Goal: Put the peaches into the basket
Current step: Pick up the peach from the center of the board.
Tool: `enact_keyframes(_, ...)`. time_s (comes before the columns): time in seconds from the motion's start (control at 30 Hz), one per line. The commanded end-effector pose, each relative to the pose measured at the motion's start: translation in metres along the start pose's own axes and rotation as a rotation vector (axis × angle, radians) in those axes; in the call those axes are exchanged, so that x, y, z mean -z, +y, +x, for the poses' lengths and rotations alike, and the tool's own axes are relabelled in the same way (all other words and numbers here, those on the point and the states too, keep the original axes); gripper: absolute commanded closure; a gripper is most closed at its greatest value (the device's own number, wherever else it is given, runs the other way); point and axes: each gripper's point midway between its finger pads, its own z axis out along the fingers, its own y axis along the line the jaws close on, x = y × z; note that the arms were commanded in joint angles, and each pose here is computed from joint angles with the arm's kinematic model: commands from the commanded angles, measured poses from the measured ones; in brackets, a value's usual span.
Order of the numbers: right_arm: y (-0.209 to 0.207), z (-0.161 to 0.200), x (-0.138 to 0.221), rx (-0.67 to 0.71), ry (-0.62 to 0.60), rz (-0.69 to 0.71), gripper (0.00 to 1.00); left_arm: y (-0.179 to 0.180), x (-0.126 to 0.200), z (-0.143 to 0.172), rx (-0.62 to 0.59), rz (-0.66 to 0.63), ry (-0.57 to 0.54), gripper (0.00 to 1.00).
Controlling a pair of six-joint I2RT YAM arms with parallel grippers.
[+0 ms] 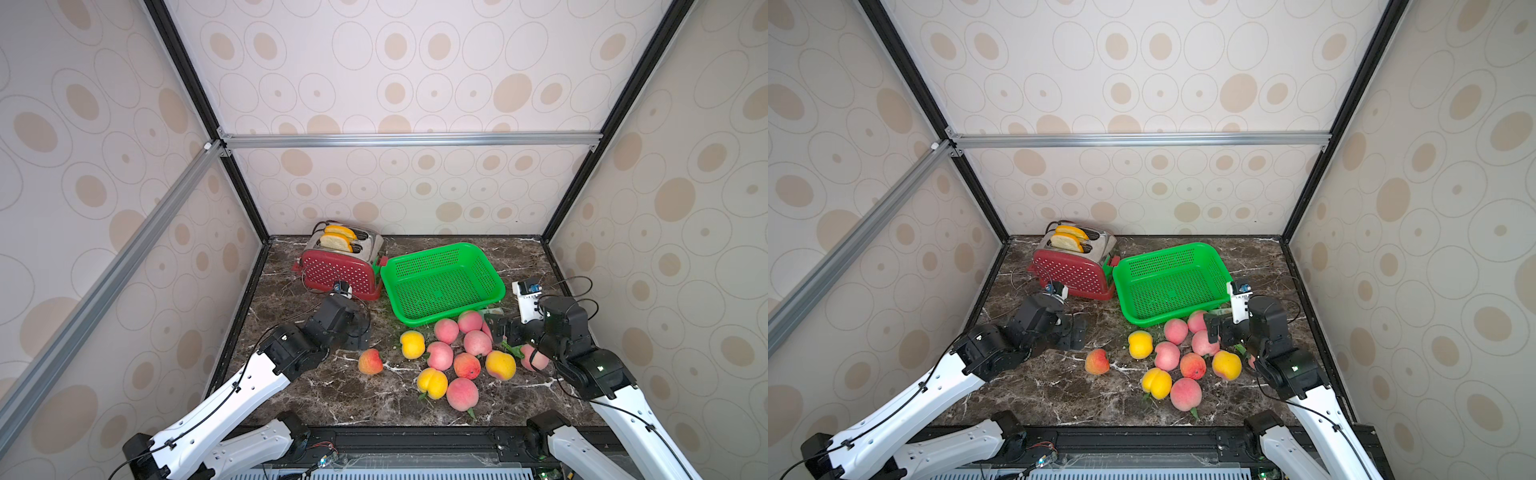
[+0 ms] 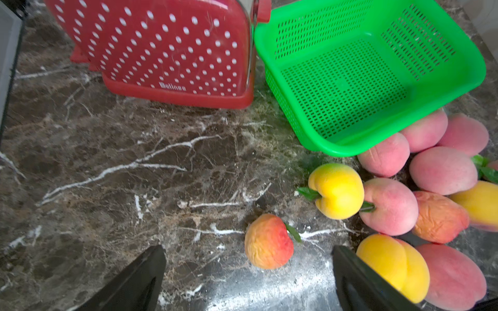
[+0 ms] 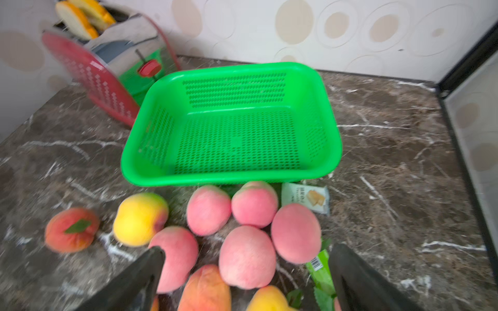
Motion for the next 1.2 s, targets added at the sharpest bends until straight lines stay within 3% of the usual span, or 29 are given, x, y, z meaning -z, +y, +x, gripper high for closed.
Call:
enact_keyframes(0.0, 0.019, 0.034, 0.016, 0.019, 0.129, -0.057, 0.0, -0.006, -0.006, 0.039, 0.015, 0.01, 0.118, 0.01)
enact_keyframes(0.17, 0.053, 0.053, 0.023, 0.047, 0.226, -0.196, 0.0, -0.022, -0.028, 0.076, 0.007, 0.047, 0.197, 0.01)
enact_keyframes(0.37, 0.087, 0.063, 0.032, 0.149, 0.235, -0.294, 0.0, -0.035, -0.055, 0.096, -0.02, 0.036, 0.25, 0.01)
enact_keyframes(0.73, 0.104, 0.087, 0.028, 0.17, 0.267, -0.34, 0.0, -0.041, -0.087, 0.105, -0.056, -0.023, 0.289, 0.01)
enact_keyframes(1.03, 0.119, 0.087, 0.017, 0.226, 0.286, -0.383, 0.0, -0.032, -0.104, 0.115, -0.099, -0.105, 0.316, 0.01)
enact_keyframes(1.17, 0.126, 0.081, 0.019, 0.242, 0.234, -0.433, 0.0, -0.039, -0.112, 0.111, -0.09, -0.094, 0.295, 0.04)
